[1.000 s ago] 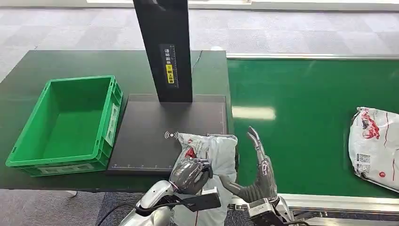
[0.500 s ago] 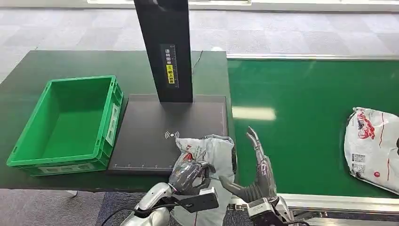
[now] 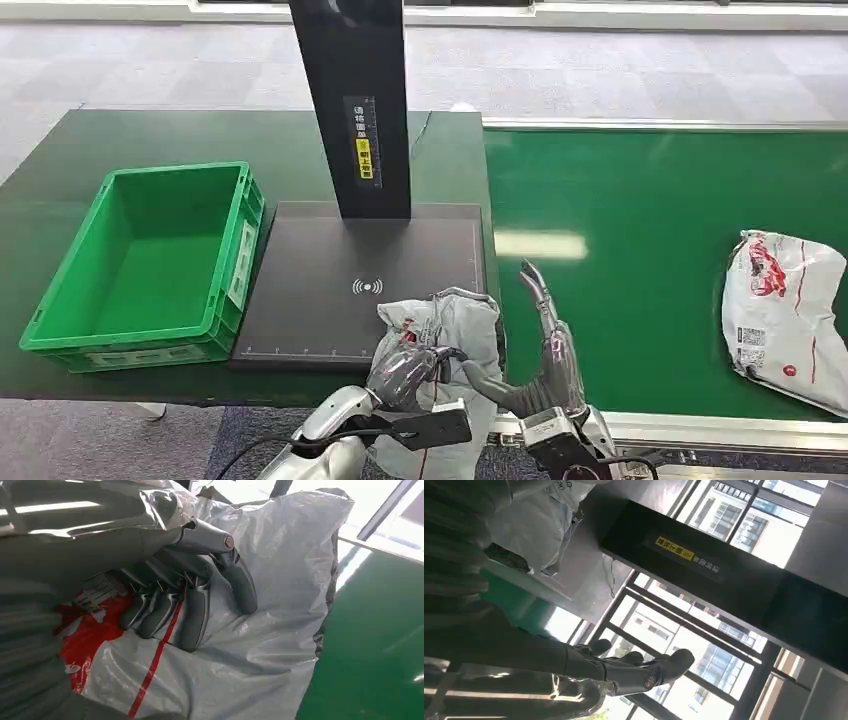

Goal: Moved the parcel from conveyor to table for the left to box.

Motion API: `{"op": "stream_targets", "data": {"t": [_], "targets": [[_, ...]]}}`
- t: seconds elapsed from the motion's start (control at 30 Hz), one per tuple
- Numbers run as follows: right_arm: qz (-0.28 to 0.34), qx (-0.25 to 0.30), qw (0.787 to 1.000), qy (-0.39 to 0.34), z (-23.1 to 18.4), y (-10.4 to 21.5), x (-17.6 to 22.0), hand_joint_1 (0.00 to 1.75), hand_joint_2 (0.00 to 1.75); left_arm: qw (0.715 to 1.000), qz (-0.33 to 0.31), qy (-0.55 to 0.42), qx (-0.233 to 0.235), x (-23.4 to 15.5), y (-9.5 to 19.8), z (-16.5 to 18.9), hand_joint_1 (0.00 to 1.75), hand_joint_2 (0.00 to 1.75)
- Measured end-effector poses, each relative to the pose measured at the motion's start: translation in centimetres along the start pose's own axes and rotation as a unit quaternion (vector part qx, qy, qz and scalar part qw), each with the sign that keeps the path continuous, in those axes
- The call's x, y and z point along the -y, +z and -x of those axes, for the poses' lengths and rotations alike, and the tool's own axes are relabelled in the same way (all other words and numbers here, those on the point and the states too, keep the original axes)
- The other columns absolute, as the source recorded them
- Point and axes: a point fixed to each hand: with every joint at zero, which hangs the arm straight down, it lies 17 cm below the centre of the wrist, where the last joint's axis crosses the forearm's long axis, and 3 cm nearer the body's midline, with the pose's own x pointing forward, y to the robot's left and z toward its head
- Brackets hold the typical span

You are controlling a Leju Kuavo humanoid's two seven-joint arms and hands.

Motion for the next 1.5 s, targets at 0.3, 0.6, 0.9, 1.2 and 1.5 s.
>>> {"op": "stream_targets", "data": {"t": [0.3,0.6,0.9,1.2,1.5], "targets": [[-0.002,0.000,1.000,-0.002,0.1,-0.1,-0.2,0.00,1.75,1.000,0.003,0.002,-0.001,0.2,-0.1,-0.1,0.00,1.75],[-0.002,0.000,1.000,-0.001,0.1,-0.2,-0.1,0.00,1.75,1.000,0.004,0.002,-0.001,0.3,-0.2,-0.1,0.00,1.75],[-0.002,0.000,1.000,-0.001,0.1,-0.2,-0.1,0.00,1.75,1.000,0.005,0.002,-0.001,0.3,-0.2,-0.2,0.00,1.75],[-0.003,-0.003,1.000,0.000,0.2,-0.3,-0.3,0.00,1.75,0.999,-0.001,-0.030,-0.029,0.0,-0.6,0.6,0.00,1.75],[-0.009,-0.009,1.000,-0.002,0.2,0.3,-0.6,0.00,1.75,0.966,-0.246,-0.066,-0.045,-9.7,1.5,1.9,0.00,1.75]]}}
